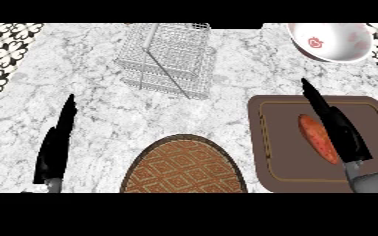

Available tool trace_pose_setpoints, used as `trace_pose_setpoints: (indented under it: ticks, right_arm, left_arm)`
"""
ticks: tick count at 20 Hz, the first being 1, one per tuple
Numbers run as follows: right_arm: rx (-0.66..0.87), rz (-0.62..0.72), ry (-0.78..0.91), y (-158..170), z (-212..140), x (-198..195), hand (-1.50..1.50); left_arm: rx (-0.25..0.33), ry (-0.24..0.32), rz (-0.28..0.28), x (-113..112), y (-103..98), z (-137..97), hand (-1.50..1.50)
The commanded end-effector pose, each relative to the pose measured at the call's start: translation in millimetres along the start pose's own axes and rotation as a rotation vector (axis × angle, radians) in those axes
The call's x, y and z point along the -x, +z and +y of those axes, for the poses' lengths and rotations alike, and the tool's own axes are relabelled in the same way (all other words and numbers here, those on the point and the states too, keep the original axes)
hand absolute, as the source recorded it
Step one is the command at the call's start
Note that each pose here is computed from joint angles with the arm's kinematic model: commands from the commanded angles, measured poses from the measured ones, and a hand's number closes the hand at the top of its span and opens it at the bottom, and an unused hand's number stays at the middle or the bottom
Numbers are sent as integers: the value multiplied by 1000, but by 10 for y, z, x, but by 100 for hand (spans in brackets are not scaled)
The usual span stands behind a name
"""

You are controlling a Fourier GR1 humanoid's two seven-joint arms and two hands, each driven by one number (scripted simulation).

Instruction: Pick the sweet potato from the tray and place it in the tiered basket

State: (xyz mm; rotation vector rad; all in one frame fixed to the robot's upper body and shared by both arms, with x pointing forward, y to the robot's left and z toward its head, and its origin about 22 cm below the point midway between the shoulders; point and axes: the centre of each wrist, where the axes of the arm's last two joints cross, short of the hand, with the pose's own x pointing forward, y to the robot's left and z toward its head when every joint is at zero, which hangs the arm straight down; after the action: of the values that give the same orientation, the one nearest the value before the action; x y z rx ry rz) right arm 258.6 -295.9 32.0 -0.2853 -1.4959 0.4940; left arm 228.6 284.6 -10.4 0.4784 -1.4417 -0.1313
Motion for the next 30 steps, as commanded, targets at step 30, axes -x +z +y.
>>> trace_pose_setpoints:
  ticks: [30]
  right_arm:
    - [-439, 123, 894, -172, -940, -1517, -150]
  left_arm:
    - [396, 261, -107, -93, -209, -511, 0]
